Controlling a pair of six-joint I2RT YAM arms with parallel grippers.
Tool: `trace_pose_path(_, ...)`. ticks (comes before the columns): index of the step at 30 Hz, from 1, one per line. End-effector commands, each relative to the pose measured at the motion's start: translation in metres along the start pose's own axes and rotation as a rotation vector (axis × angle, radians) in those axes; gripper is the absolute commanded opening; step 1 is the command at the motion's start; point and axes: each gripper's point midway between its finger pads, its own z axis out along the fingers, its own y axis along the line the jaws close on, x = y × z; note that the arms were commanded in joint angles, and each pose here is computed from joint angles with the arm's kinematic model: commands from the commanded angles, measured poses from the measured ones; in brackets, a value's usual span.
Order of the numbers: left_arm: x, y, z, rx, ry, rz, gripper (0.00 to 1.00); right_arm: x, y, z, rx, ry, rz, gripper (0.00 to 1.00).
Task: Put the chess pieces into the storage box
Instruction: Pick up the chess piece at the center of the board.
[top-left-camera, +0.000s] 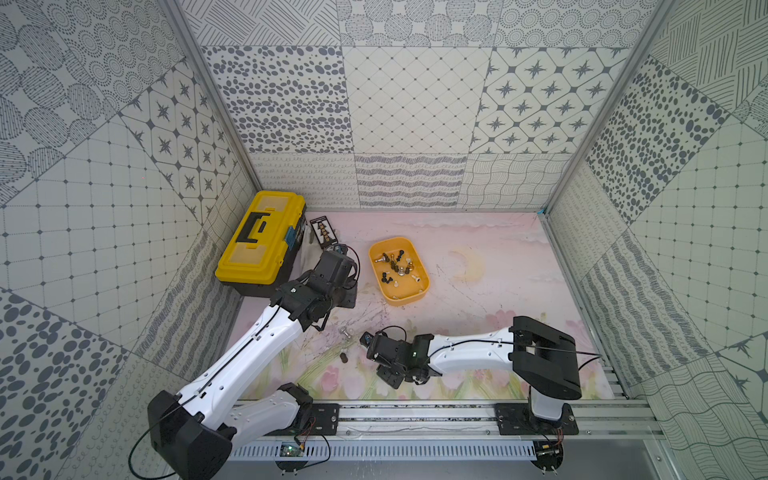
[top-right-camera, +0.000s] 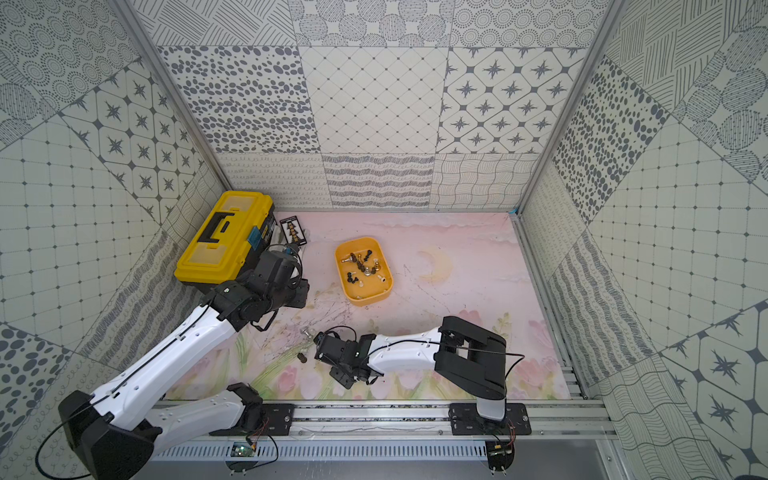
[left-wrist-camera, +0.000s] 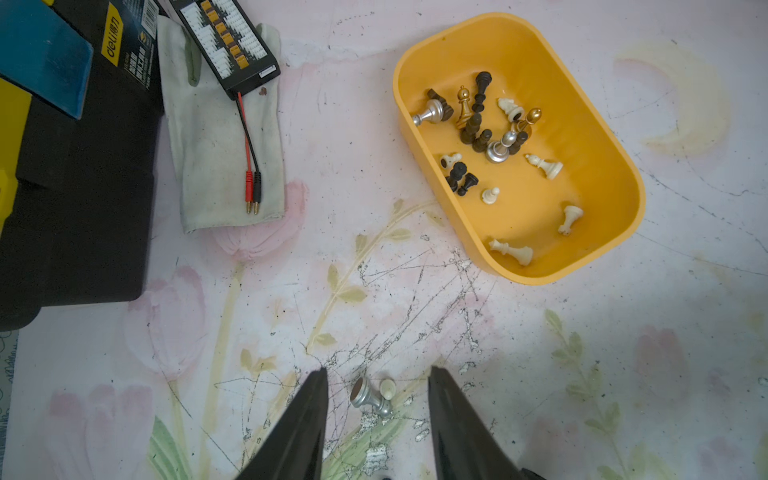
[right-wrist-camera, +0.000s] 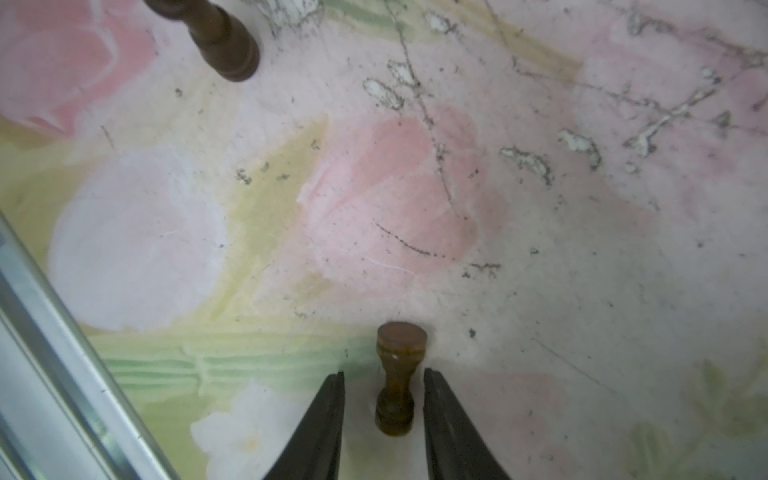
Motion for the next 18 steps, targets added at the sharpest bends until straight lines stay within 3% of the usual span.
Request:
trace_pose_path(1, 0.002, 0.006, -0.005, -0.023, -0.008, -0.004, 0.45, -0.004, 0.006, 0.008, -0.027, 0.012, 0.029, 0.34)
trace_pose_path(9, -0.006, 0.012, -0.013, -0.054, -0.038, 0.003, 0.46, 0.002, 0.007, 0.005, -0.043, 0.034, 0.025, 0.16)
trace_pose_path(18, -0.004, 0.011, -0.012, -0.045, -0.036, 0.005, 0.46, -0.034, -0.001, -0.049, -0.074, -0.123, 0.068, 0.07)
